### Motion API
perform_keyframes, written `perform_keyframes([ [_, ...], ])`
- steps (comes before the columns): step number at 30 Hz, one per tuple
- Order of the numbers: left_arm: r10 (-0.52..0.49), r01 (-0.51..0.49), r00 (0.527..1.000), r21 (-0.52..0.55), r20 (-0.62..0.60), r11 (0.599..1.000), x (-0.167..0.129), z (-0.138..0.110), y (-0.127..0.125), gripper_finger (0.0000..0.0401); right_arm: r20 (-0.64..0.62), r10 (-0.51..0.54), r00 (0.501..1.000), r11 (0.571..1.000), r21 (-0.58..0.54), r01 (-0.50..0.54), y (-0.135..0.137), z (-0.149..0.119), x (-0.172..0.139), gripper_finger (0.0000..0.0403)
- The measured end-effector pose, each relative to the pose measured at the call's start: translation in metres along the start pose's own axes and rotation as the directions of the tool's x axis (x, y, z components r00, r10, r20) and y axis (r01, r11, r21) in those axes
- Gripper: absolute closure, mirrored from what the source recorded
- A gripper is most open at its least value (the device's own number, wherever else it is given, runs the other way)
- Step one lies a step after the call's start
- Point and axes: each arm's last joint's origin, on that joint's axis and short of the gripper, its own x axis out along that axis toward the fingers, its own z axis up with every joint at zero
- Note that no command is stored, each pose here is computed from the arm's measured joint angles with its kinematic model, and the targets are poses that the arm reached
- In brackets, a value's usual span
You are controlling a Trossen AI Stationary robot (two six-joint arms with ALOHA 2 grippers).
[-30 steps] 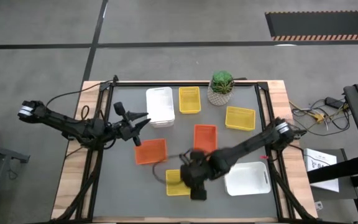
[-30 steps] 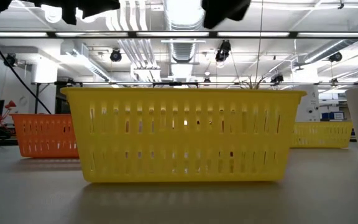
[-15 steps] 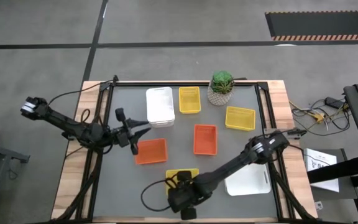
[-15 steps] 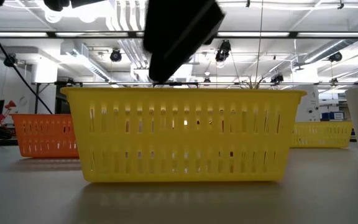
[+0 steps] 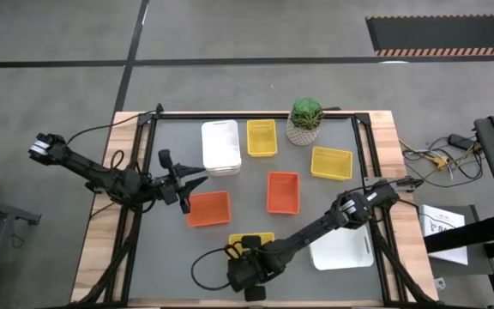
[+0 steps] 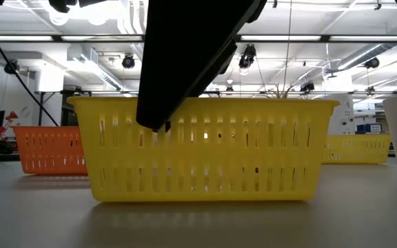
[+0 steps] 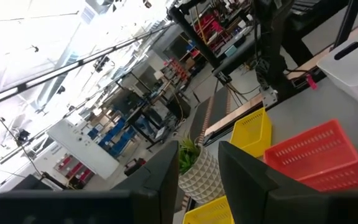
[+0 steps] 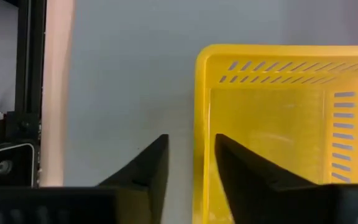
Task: Stack baskets by color
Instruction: Stack the bottom yellow bin on top of the top right yellow bin
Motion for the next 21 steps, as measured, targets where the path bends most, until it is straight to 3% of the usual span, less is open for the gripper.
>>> perform_keyframes([
  [6,0.001,-0.001,1.000,0.015,0.001,1.000,0.000,0.000,0.000,0.0303,0.001,0.000,1.000,1.000,-0.005,0.000,-0.001,0.001,0.000,0.0381],
  [13,0.002,-0.002,1.000,0.012,0.003,1.000,0.000,0.000,0.000,0.0303,0.015,0.006,1.000,1.000,-0.004,-0.006,-0.002,0.002,-0.012,0.0388],
  [21,0.003,-0.003,1.000,0.009,0.005,1.000,0.000,0.001,0.000,0.0303,0.098,0.035,0.995,0.999,-0.024,-0.033,-0.006,0.006,-0.073,0.0390],
])
